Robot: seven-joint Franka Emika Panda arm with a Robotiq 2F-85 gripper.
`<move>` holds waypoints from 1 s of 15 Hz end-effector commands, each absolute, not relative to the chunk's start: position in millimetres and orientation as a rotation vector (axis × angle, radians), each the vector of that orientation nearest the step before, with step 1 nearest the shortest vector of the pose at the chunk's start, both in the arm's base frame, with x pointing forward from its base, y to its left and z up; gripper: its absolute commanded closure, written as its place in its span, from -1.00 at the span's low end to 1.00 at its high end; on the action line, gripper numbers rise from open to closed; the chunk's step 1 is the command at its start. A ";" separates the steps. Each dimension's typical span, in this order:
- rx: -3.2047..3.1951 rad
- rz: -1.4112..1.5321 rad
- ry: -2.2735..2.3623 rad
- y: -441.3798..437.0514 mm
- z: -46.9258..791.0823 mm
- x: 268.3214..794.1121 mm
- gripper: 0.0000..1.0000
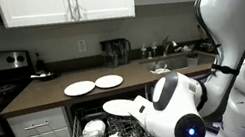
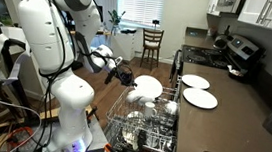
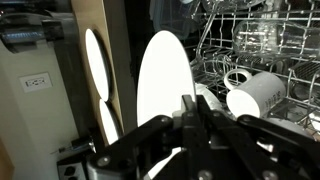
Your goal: Remove the plate from the dishwasher
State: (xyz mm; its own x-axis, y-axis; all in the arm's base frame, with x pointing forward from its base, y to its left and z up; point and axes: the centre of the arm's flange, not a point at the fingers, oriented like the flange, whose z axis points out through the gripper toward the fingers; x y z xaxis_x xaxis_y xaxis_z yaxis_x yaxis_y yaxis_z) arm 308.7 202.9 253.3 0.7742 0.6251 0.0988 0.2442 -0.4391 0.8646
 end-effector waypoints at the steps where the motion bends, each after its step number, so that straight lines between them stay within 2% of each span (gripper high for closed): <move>1: 2.021 0.503 0.576 178.8 265.1 313.8 0.97; 9: 2.016 0.454 0.454 113.4 273.3 320.3 0.97; 15: 2.041 0.430 0.441 122.2 264.9 332.2 0.89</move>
State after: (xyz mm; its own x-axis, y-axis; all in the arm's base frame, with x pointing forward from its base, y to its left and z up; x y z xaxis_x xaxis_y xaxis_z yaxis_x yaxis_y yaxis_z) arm 332.2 122.2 264.9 0.8721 0.4742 0.1206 0.1329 -0.4668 0.8743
